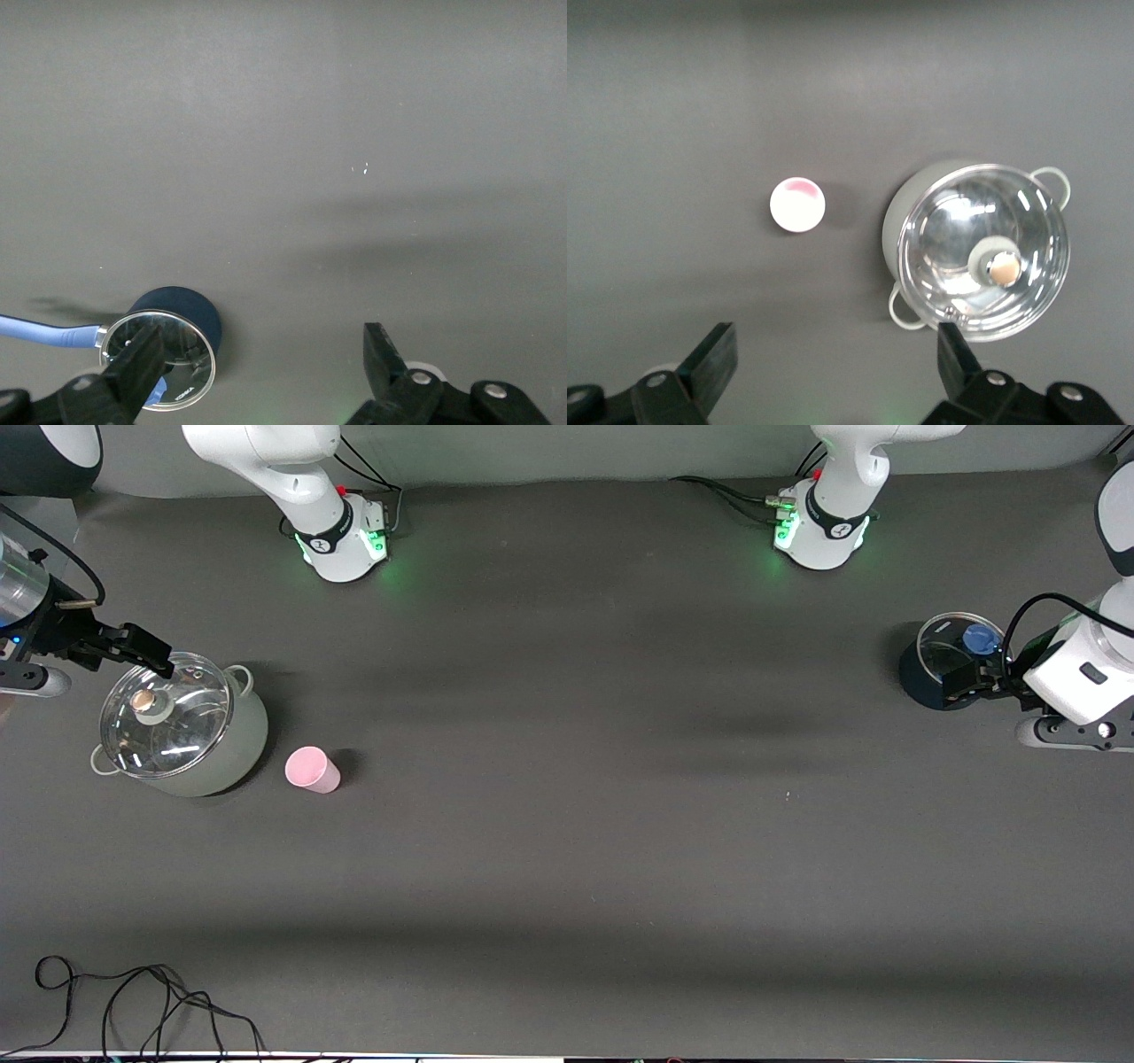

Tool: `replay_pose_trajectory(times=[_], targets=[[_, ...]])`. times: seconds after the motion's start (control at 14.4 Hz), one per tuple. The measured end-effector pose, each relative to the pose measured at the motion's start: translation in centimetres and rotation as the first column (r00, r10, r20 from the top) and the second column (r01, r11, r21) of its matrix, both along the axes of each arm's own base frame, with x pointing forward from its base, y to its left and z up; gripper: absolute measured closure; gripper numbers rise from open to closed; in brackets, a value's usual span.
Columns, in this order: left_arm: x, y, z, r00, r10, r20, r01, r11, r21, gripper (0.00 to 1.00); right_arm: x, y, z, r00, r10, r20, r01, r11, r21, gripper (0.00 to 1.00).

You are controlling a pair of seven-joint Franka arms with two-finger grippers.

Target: Transfer pink cup from left to right arm

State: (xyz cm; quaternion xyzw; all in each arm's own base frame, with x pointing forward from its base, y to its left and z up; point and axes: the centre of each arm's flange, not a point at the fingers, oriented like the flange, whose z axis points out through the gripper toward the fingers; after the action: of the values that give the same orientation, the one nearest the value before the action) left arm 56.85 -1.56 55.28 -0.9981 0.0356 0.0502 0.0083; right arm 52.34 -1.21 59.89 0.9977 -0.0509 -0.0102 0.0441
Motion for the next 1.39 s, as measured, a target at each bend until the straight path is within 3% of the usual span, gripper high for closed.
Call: replay_pose_trajectory(times=[0.35, 0.77, 1.04, 1.39], targets=[[0.2, 0.0, -0.4, 1.0, 0.0, -0.004, 0.0, 1.0, 0.0, 0.0, 2.5, -1.9, 0.8, 0.999, -0.028, 0.026, 0.027, 0.998, 0.062, 0.0], [0.2, 0.0, -0.4, 1.0, 0.0, -0.005, 0.0, 1.0, 0.0, 0.0, 2.4, -2.1, 0.8, 1.0, -0.015, 0.017, 0.013, 0.996, 0.092, 0.0], [0.2, 0.0, -0.5, 1.0, 0.0, -0.005, 0.0, 1.0, 0.0, 0.0, 2.2, -2.0, 0.8, 0.999, -0.037, 0.011, 0.035, 0.98, 0.195, 0.0], [0.2, 0.0, -0.5, 1.0, 0.0, -0.005, 0.0, 1.0, 0.0, 0.0, 1.6, -2.8, 1.2, 0.998, -0.056, 0.008, 0.053, 0.977, 0.208, 0.0]])
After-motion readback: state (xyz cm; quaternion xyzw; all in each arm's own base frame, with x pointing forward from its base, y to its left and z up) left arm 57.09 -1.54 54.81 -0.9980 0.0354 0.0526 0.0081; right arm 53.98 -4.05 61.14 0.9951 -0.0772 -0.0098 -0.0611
